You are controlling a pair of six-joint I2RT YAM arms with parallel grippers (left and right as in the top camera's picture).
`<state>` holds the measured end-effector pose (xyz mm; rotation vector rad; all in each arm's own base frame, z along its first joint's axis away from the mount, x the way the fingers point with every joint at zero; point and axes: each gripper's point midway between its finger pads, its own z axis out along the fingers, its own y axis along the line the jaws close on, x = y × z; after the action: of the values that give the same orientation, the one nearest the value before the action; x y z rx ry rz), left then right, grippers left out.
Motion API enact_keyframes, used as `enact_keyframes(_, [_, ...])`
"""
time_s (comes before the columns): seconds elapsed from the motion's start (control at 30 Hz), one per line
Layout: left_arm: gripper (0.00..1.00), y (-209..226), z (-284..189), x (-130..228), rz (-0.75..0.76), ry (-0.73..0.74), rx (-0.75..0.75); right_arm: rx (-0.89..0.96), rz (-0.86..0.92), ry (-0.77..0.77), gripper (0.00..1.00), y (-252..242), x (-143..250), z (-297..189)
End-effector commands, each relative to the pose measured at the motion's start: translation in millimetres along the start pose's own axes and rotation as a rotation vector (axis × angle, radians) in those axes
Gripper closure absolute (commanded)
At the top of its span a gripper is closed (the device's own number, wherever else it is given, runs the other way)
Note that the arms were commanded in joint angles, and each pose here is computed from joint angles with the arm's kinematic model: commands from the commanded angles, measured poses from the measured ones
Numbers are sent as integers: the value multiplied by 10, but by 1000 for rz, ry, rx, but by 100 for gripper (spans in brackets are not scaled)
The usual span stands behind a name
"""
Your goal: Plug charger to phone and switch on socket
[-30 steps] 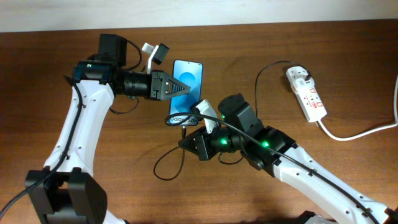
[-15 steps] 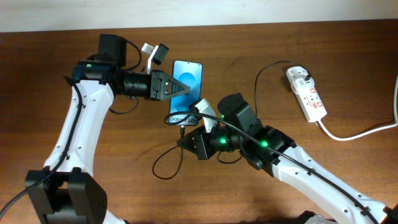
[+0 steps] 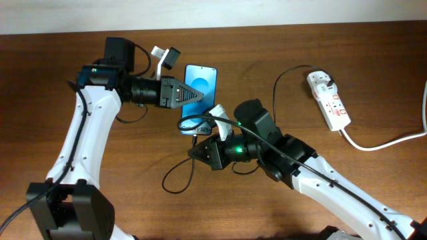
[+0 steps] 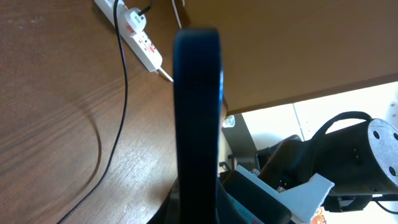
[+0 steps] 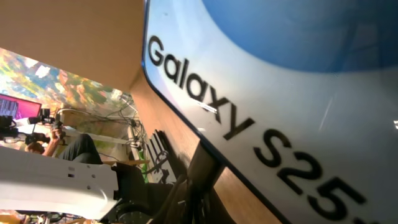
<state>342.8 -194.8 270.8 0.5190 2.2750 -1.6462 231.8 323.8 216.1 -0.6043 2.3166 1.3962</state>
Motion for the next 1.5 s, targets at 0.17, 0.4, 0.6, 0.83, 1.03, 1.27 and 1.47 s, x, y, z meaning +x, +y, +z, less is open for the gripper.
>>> enact_keyframes(0.17, [100,-161,-13,64,47,11,34,78,-19,-151,96,-122,-388,-106])
enact_keyframes(0.4, [100,-188,-18,195,37,42,41,114,-34,-246,96,-113,-713,-282])
enact_keyframes(0.6, [100,-257,-22,189,27,34,80,124,-12,-311,96,-89,-864,-330])
enact_keyframes(0.83, [100,-396,186,296,46,95,116,99,-26,-358,96,-13,-977,-361])
enact_keyframes(1.03, [100,-404,188,315,28,101,117,102,-14,-372,96,-17,-1003,-372])
enact_keyframes(1.27, [100,-384,197,229,-21,85,111,129,37,-344,76,-94,-919,-361])
enact_keyframes(1.47, [100,-296,222,-200,-137,-10,62,225,137,-210,57,-182,-459,-518])
